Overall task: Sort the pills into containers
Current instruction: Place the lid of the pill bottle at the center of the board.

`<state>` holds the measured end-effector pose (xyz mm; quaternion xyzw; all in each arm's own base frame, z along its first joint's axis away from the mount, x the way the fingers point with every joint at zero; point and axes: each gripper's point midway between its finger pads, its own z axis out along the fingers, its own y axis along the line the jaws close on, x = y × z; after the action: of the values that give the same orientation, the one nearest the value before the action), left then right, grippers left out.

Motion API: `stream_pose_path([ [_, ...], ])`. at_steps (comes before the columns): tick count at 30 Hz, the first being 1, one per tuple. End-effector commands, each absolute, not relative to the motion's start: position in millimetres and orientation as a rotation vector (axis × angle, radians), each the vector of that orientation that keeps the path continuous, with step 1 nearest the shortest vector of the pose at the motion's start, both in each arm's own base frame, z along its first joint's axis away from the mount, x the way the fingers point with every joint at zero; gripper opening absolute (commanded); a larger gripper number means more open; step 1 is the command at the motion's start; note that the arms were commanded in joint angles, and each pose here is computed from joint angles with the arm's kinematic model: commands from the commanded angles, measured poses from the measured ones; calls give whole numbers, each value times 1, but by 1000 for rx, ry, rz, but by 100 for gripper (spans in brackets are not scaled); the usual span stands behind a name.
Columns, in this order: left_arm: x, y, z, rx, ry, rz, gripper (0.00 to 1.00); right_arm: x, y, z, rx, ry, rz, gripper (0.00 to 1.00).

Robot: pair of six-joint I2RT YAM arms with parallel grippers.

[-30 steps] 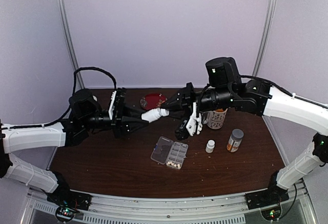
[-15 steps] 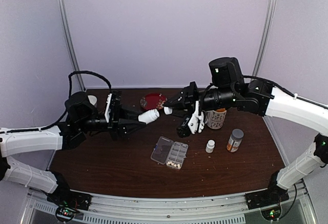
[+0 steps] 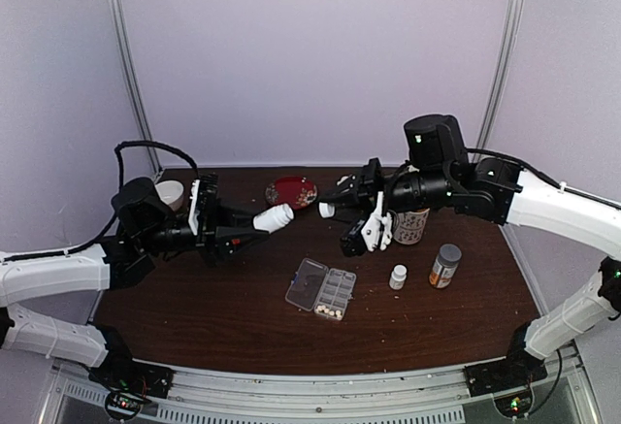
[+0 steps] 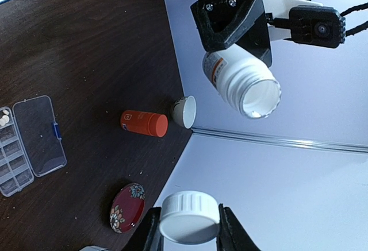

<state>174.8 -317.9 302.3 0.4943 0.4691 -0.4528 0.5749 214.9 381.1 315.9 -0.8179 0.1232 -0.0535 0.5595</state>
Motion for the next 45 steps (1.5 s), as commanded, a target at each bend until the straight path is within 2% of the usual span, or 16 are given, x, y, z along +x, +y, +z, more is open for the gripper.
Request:
stream_pose_path([
  [1,174,-310,315,1128,1034,-1002,1,213,376,331,-1848,318,-93,9],
  [8,172,-300,322,1101,1022,-958,1,218,368,327,-1825,403,-53,9],
  [18,173,-294,330,1079,999,-906,1,223,363,325,-1692,700,182,9],
  [29,179,-296,340,1047,991,-896,1,247,359,324,-1399,1123,392,10],
  [36,181,-291,346,1012,979,-875,1,258,351,320,-1165,1310,507,3],
  [45,183,-287,350,983,975,-854,1,268,341,310,-988,1479,584,2],
])
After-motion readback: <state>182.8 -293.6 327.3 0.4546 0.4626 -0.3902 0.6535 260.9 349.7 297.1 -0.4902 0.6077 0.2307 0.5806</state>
